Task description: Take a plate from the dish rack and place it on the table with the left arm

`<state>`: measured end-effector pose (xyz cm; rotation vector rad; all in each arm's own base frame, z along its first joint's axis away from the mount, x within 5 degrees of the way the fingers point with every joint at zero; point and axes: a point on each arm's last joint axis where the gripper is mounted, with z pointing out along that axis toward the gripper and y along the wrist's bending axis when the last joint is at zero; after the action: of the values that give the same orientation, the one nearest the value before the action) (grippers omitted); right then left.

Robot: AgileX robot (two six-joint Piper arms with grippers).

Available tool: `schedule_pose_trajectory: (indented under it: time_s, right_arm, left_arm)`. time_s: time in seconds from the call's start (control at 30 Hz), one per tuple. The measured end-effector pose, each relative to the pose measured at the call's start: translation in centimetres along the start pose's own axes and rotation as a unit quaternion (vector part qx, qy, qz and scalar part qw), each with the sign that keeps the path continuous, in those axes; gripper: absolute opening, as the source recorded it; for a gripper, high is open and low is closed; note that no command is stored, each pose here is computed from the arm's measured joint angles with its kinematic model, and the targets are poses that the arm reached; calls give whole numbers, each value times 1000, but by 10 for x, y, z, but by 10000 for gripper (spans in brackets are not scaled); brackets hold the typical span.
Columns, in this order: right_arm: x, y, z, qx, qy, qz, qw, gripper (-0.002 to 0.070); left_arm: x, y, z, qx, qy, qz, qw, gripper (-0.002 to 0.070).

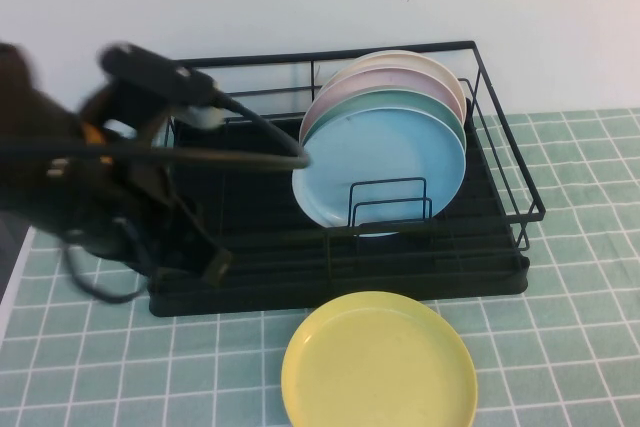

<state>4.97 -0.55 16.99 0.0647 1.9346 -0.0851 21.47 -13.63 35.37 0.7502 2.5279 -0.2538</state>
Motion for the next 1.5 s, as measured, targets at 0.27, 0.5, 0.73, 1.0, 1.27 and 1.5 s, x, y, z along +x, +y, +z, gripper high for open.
schedule_pose_trajectory:
  time_s: [0.27,0.5,0.73,1.0,1.27,1.5]
  right_arm:
    - [0,0,0,0,0,0,1000,-2]
    - [0,0,0,0,0,0,1000,-2]
    - [0,0,0,0,0,0,1000,-2]
    - [0,0,0,0,0,0,1000,-2]
    - [0,0,0,0,0,0,1000,-2]
    - [0,0,0,0,0,0,1000,-2]
  left_arm:
    - [47,-6,-111,-5,-185,10,983,5]
    - [93,-9,-130,3,-267,-8,964,0]
    - [106,-9,-119,9,-221,-10,975,-1]
    - [115,-10,-117,13,-174,-10,985,-1]
    - [120,2,-123,-47,-211,-29,976,-2]
    - [161,17,-118,-156,-273,-125,941,-2]
